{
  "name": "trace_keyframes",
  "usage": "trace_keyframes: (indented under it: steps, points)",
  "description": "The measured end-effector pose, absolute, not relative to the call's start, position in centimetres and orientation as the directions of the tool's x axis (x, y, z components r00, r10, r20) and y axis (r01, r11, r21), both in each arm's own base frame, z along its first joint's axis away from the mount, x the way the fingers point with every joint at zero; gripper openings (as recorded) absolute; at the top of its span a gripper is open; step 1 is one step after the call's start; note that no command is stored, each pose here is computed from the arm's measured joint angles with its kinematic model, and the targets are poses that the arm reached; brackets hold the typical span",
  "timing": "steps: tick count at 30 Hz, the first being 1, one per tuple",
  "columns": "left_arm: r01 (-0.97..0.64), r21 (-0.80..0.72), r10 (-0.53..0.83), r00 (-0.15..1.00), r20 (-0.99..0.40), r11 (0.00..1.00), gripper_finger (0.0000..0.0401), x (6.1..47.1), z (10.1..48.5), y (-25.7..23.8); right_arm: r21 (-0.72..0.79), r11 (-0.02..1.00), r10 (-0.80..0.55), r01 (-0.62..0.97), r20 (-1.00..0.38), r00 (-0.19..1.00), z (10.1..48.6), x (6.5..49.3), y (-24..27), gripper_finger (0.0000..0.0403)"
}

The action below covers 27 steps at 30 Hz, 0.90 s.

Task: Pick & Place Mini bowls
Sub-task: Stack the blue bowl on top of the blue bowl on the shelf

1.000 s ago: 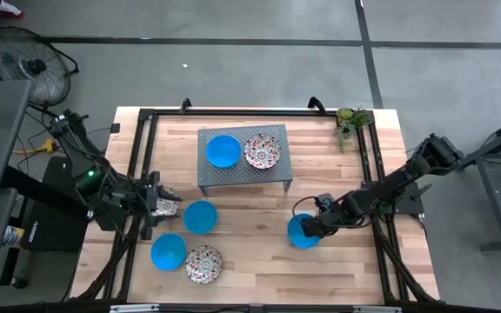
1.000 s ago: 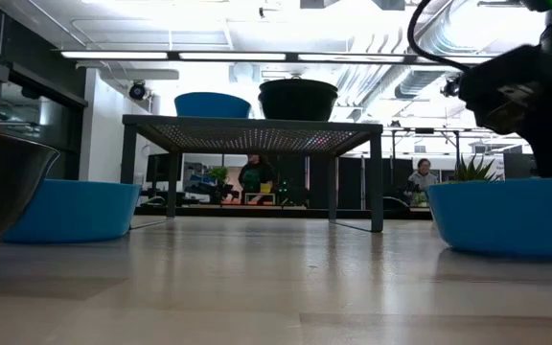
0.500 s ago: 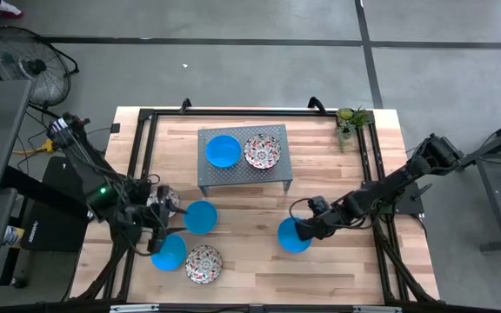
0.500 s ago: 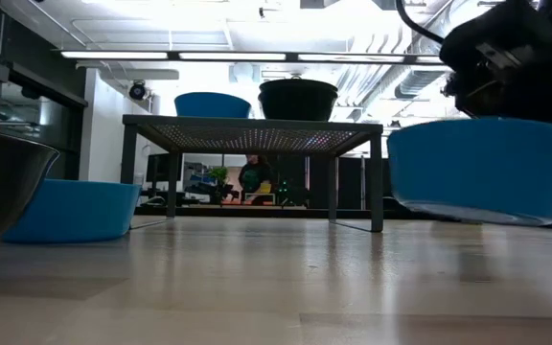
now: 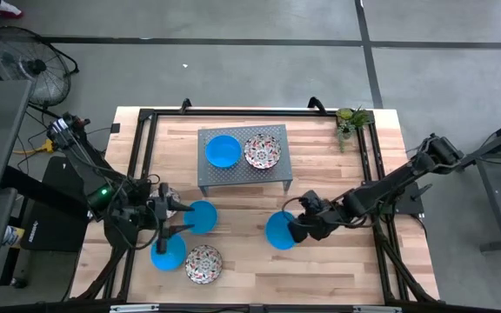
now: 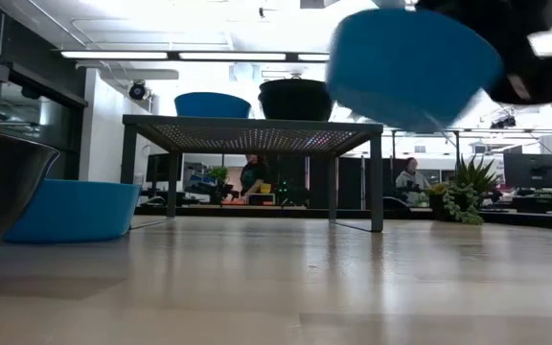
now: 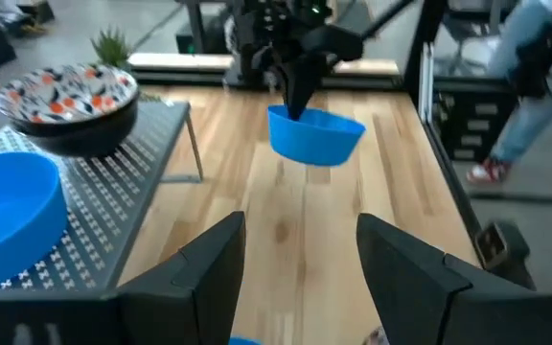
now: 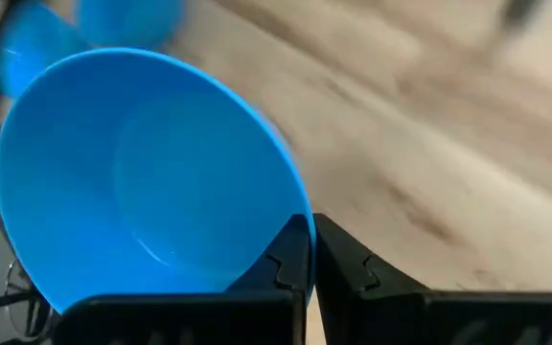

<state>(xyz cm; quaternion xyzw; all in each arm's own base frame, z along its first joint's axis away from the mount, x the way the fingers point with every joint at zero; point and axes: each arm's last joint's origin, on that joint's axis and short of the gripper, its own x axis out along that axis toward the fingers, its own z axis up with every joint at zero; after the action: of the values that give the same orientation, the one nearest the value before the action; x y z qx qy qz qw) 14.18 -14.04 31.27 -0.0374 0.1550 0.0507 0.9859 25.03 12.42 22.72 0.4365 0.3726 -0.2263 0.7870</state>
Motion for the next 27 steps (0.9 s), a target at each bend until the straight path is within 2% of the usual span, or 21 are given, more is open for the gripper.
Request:
trace_keyframes:
  steps: [7,13,27]
  points:
    - [-0.122,-0.111,0.089,0.96,-0.267,0.986,0.0197,14.3,31.8,-14.2,0.497,0.666,-0.155,0.556,-0.638,0.755,27.8,26.7,12.7,0.0]
    - [-0.154,-0.12,0.121,0.962,-0.243,0.981,0.0197,14.6,31.8,-14.4,0.424,0.759,-0.256,0.494,-0.503,0.826,31.4,27.4,12.7,0.0]
    - [-0.151,-0.111,0.122,0.965,-0.232,0.982,0.0197,14.6,32.0,-14.5,0.472,0.786,-0.195,0.4,-0.424,0.884,35.2,30.7,9.9,0.0]
